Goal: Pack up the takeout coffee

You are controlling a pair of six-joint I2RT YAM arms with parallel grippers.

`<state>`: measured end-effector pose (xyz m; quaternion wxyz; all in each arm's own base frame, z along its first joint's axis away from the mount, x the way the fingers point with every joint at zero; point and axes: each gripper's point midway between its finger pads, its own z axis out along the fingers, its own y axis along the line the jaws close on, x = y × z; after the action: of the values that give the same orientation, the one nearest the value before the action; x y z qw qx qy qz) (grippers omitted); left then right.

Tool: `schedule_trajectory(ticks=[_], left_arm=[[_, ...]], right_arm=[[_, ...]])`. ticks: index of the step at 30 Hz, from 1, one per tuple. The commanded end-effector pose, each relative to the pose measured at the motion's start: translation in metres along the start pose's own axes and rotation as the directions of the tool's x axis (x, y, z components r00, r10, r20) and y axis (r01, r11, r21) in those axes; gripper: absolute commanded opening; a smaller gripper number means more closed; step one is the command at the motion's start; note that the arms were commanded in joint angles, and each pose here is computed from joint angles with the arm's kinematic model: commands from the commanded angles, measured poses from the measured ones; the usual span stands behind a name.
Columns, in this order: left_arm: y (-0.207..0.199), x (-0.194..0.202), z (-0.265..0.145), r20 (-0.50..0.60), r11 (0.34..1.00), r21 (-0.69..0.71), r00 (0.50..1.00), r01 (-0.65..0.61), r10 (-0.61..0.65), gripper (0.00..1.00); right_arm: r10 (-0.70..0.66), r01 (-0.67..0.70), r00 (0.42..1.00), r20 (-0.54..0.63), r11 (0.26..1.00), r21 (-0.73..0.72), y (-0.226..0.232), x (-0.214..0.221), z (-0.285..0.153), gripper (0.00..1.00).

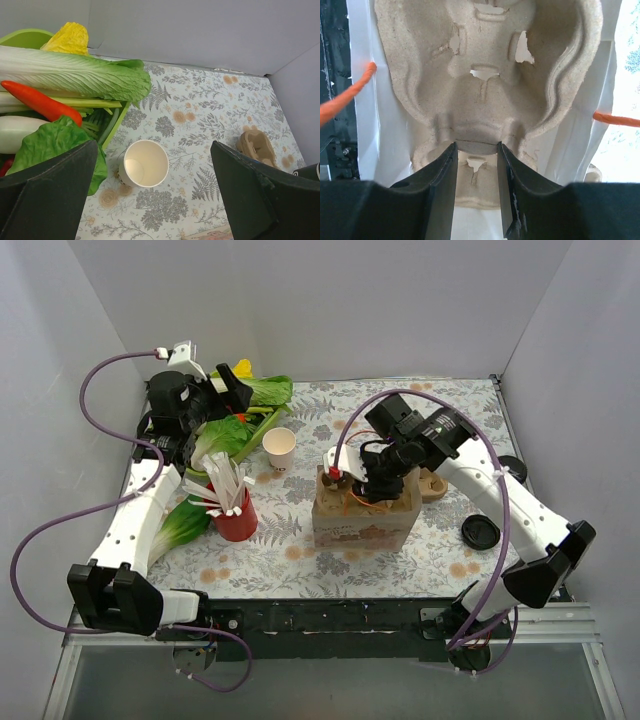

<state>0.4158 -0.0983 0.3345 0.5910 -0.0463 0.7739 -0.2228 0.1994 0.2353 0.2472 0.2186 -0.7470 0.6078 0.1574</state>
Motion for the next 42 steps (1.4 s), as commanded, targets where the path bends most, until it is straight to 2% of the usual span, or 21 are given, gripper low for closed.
schedule_trajectory(ticks=[1, 9, 15, 19, 22, 24, 27, 31, 33, 36, 42], left_arm=[[-0.014, -0.031, -0.004, 0.073, 0.999, 0.046, 0.997, -0.028, 0.025, 0.98], [-0.013, -0.038, -0.001, 0.075, 0.998, 0.052, 0.996, -0.046, 0.042, 0.98], [-0.016, -0.040, 0.002, 0.069, 0.996, 0.088, 0.998, -0.017, 0.011, 0.98], [-0.038, -0.030, 0.002, 0.022, 0.974, 0.224, 0.999, -0.038, 0.034, 0.98], [-0.068, -0.008, -0.005, -0.077, 0.913, 0.408, 0.996, -0.016, 0.051, 0.98], [-0.095, 0.011, -0.019, -0.137, 0.830, 0.558, 0.985, -0.009, 0.103, 0.98], [-0.107, 0.036, -0.029, -0.166, 0.765, 0.643, 0.971, -0.023, 0.170, 0.98], [-0.124, 0.048, -0.030, -0.173, 0.711, 0.703, 0.960, -0.038, 0.222, 0.98], [-0.141, 0.062, -0.031, -0.180, 0.670, 0.739, 0.938, -0.070, 0.297, 0.98], [-0.157, 0.082, -0.028, -0.195, 0.654, 0.750, 0.910, -0.102, 0.366, 0.98], [-0.171, 0.093, -0.033, -0.206, 0.620, 0.778, 0.890, -0.104, 0.408, 0.98]], right_arm=[[-0.004, 0.003, 0.999, 0.032, 0.999, 0.039, 0.014, -0.002, -0.021, 0.01], [0.023, -0.022, 0.999, -0.025, 0.999, 0.048, 0.029, 0.026, -0.020, 0.01], [0.035, -0.037, 0.999, 0.026, 0.996, 0.078, 0.021, 0.010, -0.032, 0.01], [0.000, -0.009, 0.997, 0.075, 0.992, 0.125, 0.014, -0.004, -0.043, 0.01], [0.018, -0.027, 0.998, 0.068, 0.992, 0.123, 0.013, -0.003, -0.044, 0.01], [0.028, -0.034, 0.998, 0.053, 0.993, 0.111, 0.015, 0.000, -0.042, 0.01], [0.042, -0.047, 0.998, 0.046, 0.994, 0.102, 0.019, 0.004, -0.039, 0.01], [0.049, -0.055, 0.997, 0.054, 0.993, 0.101, 0.019, 0.004, -0.035, 0.01], [0.047, -0.052, 0.998, 0.048, 0.994, 0.093, 0.019, 0.005, -0.034, 0.01], [0.052, -0.053, 0.999, 0.015, 0.994, 0.093, 0.019, 0.011, -0.034, 0.01], [0.039, -0.036, 0.999, -0.029, 0.992, 0.122, 0.021, 0.024, -0.036, 0.01]])
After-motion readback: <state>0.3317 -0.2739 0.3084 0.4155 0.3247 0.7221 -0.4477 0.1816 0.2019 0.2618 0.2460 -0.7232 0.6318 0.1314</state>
